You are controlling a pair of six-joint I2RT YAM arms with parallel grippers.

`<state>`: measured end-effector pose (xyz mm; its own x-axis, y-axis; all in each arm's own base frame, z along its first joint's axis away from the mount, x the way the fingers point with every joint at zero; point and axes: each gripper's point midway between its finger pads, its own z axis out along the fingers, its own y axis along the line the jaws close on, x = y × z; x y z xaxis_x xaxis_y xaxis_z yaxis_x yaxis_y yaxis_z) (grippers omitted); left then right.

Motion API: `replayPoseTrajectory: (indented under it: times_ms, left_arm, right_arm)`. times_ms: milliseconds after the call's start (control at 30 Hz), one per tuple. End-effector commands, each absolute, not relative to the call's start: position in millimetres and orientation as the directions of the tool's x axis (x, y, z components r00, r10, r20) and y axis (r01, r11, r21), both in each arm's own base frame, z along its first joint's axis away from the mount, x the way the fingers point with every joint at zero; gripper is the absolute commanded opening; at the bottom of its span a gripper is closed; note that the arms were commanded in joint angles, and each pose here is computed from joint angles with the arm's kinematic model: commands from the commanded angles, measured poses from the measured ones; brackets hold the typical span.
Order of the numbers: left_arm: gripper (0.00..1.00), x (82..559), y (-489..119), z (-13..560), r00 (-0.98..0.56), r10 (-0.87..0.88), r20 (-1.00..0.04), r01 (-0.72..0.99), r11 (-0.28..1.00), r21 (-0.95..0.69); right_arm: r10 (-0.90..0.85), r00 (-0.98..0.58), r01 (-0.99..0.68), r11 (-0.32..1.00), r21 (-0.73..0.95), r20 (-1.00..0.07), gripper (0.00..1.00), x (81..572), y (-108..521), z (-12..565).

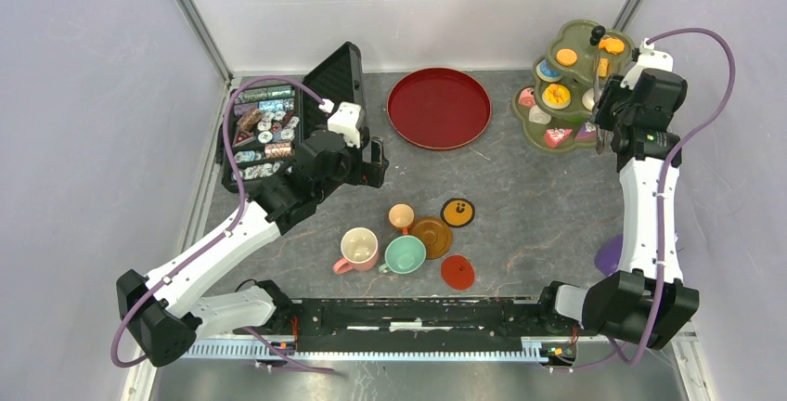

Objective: Serve the afternoon tea

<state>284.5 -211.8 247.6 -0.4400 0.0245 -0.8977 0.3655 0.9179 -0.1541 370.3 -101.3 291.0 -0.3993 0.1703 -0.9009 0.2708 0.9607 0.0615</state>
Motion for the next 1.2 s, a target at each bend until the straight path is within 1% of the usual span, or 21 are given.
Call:
replayPoseTrajectory:
  times_ms: [0, 67, 300, 700, 800, 867, 933, 967, 1033, 1067, 1167]
  left_arm:
    - [1.00, 286, -210, 264, -0.417, -0.037, -0.908, 0.345, 0.918, -0.196]
    - [1.00, 286, -209, 265, -0.415, -0.039, -0.909, 0.343, 0.918, -0.196]
    - [1.00, 286, -210, 266, -0.416, -0.041, -0.909, 0.349, 0.915, -0.201]
    - [1.00, 285, -210, 266, -0.415, -0.044, -0.909, 0.349, 0.915, -0.204]
    - [1.00, 285, -211, 266, -0.416, -0.044, -0.908, 0.350, 0.914, -0.204]
    - [1.00, 285, -211, 266, -0.416, -0.045, -0.908, 0.351, 0.914, -0.206]
    - [1.00, 285, -211, 266, -0.416, -0.044, -0.908, 0.349, 0.915, -0.205]
    - [1.00, 285, -211, 266, -0.416, -0.044, -0.908, 0.350, 0.914, -0.204]
    - [1.00, 286, -211, 265, -0.418, -0.044, -0.908, 0.348, 0.915, -0.204]
    - [1.00, 286, -211, 264, -0.421, -0.042, -0.906, 0.347, 0.915, -0.204]
    - [1.00, 287, -213, 263, -0.423, -0.043, -0.905, 0.350, 0.913, -0.207]
  right_arm:
    - [0.147, -0.359, 0.268, 0.962, 0.049, -0.922, 0.42, 374, -105, 305]
    - [0.142, -0.355, 0.268, 0.962, 0.045, -0.924, 0.45, 374, -106, 307]
    - [0.131, -0.330, 0.274, 0.961, 0.038, -0.935, 0.47, 373, -107, 321]
    - [0.090, -0.091, 0.322, 0.945, 0.056, -0.992, 0.50, 340, -106, 400]
    - [0.077, 0.007, 0.238, 0.968, 0.076, -0.997, 0.49, 337, -89, 425]
    - [0.078, 0.043, 0.200, 0.976, 0.085, -0.996, 0.48, 337, -82, 435]
    - [0.068, 0.066, 0.108, 0.991, 0.075, -0.996, 0.47, 342, -67, 442]
    - [0.068, 0.082, 0.033, 0.997, 0.070, -0.994, 0.47, 346, -54, 446]
    - [0.081, 0.083, -0.144, 0.987, 0.069, -0.993, 0.47, 357, -19, 447]
    - [0.089, 0.060, -0.225, 0.972, 0.073, -0.994, 0.47, 364, 2, 440]
    - [0.048, -0.029, -0.386, 0.921, 0.055, -0.998, 0.47, 389, 71, 406]
